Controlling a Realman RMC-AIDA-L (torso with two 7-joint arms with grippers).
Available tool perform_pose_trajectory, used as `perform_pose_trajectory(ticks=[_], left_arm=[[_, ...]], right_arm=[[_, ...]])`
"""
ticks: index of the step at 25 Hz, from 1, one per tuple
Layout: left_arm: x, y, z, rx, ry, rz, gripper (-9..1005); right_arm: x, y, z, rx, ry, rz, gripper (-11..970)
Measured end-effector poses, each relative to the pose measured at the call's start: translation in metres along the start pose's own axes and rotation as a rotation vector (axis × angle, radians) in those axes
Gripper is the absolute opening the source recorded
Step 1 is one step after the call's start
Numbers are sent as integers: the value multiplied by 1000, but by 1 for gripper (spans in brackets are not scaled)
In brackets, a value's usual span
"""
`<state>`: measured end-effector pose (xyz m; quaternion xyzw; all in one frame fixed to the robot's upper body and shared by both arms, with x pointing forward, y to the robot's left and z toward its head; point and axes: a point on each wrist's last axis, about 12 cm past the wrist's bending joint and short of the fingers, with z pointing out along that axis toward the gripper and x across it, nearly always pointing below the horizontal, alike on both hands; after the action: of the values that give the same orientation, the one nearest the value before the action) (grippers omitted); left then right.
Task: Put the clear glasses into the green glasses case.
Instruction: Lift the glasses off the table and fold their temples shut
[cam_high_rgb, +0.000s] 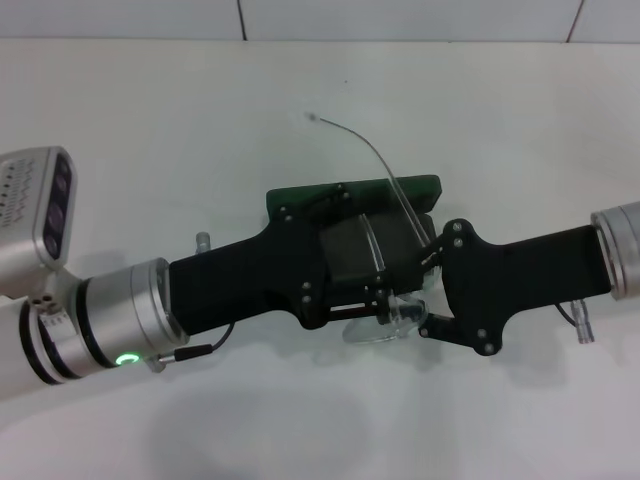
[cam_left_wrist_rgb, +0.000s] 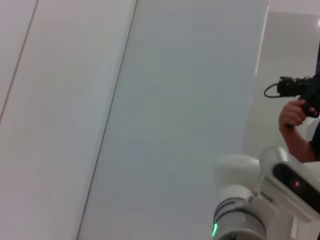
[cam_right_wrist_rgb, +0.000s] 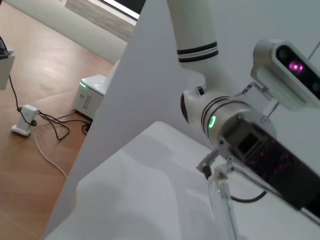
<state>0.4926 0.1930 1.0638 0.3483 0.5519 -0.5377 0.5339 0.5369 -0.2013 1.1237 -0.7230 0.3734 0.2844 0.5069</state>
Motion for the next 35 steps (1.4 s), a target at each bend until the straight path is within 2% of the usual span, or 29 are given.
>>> perform_pose_trajectory(ticks=[9,13,19,35], left_arm=[[-12,-3,-1,33,-91,22,875],[-11,-3,-7,10,-94,20,875],[-4,-2,-8,1,-41,-7,875],[-2,-3,7,103,49,-63,875]], right_arm=[[2,9,-4,-1,-4,-3,121],[1,14,-7,3,-15,-16,121],[1,15,-8,11,-20,-22,121],[0,15,-4,0,-30,-47,121]])
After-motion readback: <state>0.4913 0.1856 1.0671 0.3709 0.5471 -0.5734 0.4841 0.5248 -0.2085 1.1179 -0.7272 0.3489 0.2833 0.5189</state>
